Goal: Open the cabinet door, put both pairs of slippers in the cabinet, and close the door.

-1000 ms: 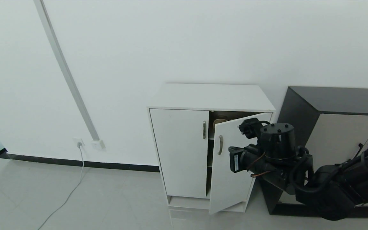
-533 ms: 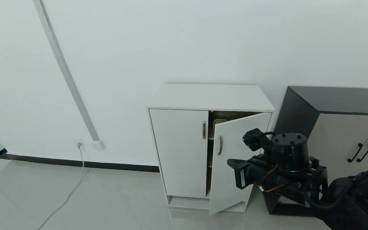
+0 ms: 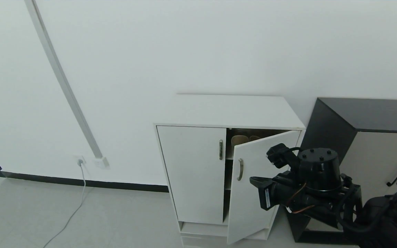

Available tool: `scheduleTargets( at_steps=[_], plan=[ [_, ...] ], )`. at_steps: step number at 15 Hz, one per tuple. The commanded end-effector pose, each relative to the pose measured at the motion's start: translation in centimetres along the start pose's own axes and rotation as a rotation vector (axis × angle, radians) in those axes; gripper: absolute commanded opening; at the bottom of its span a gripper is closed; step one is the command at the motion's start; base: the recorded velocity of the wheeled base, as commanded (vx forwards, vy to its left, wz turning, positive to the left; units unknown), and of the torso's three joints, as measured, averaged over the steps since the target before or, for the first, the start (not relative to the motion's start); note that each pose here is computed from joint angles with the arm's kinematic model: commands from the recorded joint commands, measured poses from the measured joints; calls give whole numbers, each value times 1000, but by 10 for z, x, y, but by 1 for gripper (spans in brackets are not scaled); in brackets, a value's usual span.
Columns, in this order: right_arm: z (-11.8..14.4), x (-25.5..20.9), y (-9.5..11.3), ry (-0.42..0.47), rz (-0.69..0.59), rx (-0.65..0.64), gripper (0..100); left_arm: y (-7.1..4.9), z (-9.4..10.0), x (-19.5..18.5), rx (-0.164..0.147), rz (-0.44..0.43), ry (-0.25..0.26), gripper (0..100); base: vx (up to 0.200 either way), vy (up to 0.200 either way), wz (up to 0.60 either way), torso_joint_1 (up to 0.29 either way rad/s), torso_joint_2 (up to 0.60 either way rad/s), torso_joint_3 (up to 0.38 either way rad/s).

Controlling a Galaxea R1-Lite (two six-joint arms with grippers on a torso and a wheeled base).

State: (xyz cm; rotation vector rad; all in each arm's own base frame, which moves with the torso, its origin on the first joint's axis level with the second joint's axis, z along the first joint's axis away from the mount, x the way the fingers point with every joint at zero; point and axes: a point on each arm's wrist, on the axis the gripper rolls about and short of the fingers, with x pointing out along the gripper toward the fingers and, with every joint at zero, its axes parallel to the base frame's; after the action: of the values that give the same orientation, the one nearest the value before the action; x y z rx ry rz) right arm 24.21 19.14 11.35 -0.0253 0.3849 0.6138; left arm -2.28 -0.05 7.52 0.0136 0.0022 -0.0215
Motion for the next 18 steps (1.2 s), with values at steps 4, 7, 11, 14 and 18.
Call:
scheduleTargets(
  at_steps=[4,7,11,14,18],
  plan=[
    [-2,-11,-2,6,-8,1,0,0,0,0,0,2,1,0,100,0,0,0,1,2],
    [-5,-9,-2,18,-11,1,0,0,0,0,0,2,1,0,0,0,0,0,0,0],
    [-6,10,-15,29,-52,16,0,0,0,0,0,2,1,0,0,0,0,0,0,0],
    [-6,28,-29,30,-88,32,0,0,0,0,-3,2,1,0,0,0,0,0,0,0],
    [-7,55,-43,29,-116,49,0,0,0,0,-14,3,1,0,0,0,0,0,0,0]
  ],
)
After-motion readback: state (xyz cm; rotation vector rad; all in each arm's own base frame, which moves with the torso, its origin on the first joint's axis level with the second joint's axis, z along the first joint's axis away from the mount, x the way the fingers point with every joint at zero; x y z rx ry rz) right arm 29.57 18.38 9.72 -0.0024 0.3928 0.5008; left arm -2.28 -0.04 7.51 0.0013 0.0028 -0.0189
